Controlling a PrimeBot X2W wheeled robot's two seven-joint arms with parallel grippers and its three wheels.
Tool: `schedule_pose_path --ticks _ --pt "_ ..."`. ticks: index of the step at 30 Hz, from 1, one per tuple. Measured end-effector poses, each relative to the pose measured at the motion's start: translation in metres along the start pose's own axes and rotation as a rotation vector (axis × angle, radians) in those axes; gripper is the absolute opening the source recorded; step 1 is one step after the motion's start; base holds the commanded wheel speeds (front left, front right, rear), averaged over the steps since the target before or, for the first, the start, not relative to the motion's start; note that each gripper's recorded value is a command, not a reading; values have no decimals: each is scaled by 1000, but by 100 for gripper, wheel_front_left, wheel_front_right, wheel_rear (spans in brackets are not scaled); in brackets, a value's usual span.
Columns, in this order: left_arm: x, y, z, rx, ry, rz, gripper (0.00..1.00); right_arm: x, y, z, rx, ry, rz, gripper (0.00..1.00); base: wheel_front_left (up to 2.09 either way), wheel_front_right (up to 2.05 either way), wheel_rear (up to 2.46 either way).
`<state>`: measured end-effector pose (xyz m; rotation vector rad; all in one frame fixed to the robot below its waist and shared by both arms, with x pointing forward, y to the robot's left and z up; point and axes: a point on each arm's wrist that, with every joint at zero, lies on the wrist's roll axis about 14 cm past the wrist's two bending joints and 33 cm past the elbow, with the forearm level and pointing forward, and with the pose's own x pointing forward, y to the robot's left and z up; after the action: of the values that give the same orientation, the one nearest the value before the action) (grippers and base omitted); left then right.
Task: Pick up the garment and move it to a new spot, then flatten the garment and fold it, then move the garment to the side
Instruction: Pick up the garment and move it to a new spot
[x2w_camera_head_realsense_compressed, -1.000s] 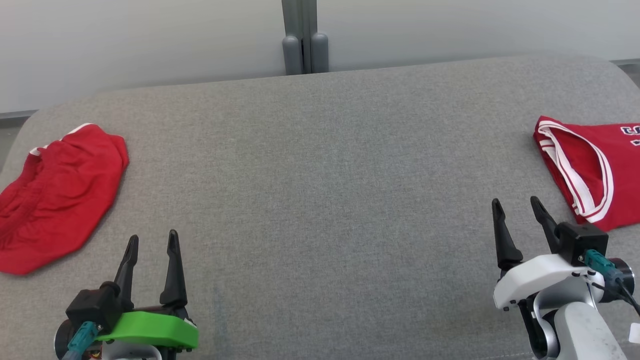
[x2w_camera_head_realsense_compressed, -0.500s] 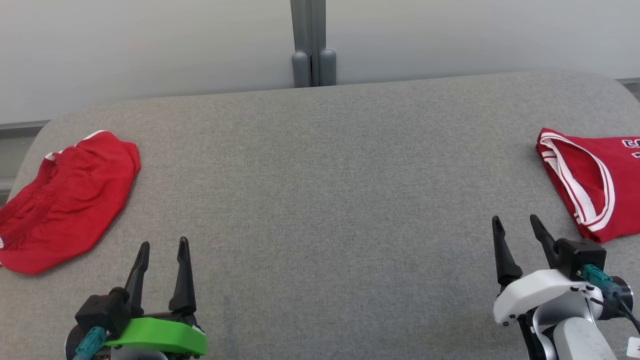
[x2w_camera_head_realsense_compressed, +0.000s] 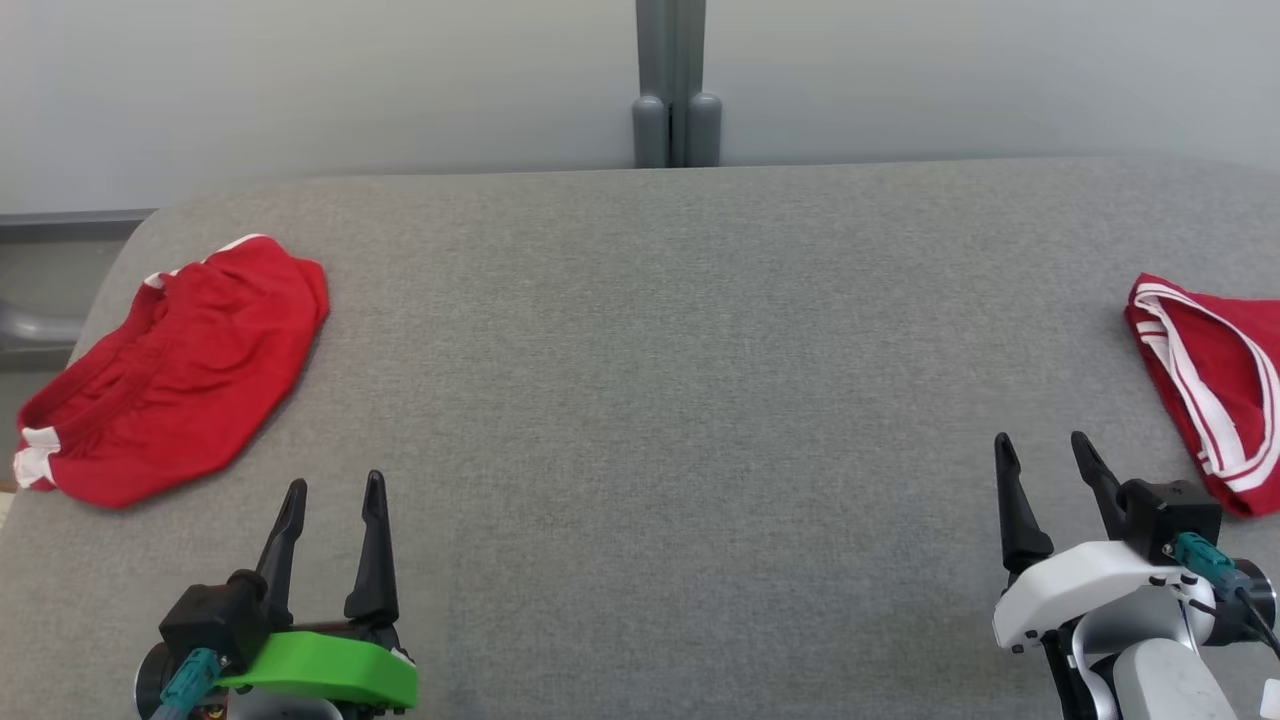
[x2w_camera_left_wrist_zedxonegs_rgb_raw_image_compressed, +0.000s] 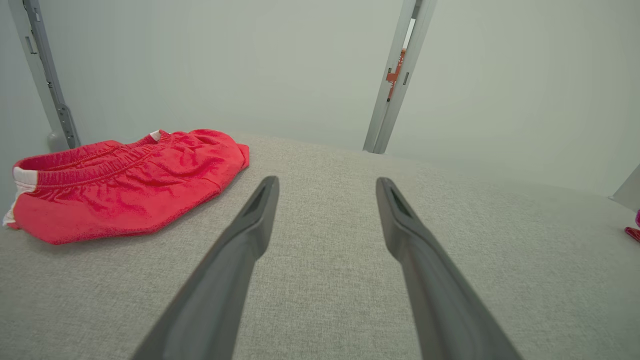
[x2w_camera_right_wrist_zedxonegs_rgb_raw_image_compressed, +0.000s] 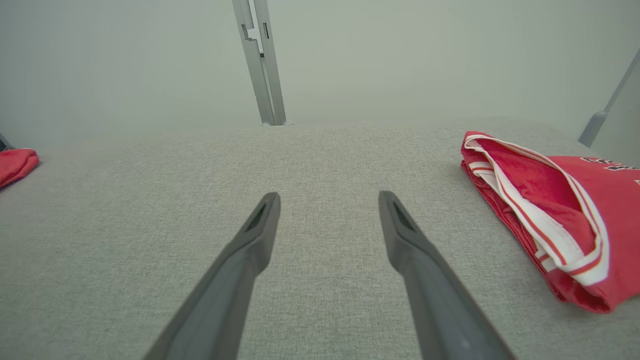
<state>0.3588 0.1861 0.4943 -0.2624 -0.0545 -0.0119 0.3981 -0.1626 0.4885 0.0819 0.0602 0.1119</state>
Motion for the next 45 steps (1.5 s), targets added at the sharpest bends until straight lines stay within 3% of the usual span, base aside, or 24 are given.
schedule_pose_path --ticks 18,31,45 --pt "-59 79 25 27 -69 276 100 38 109 -7 20 22 304 100 0 0 0" --pt "-108 119 35 30 -98 456 100 45 190 -3 8 0 523 100 0 0 0" --pt "-114 130 33 21 -89 514 100 47 202 -2 6 6 564 100 0 0 0"
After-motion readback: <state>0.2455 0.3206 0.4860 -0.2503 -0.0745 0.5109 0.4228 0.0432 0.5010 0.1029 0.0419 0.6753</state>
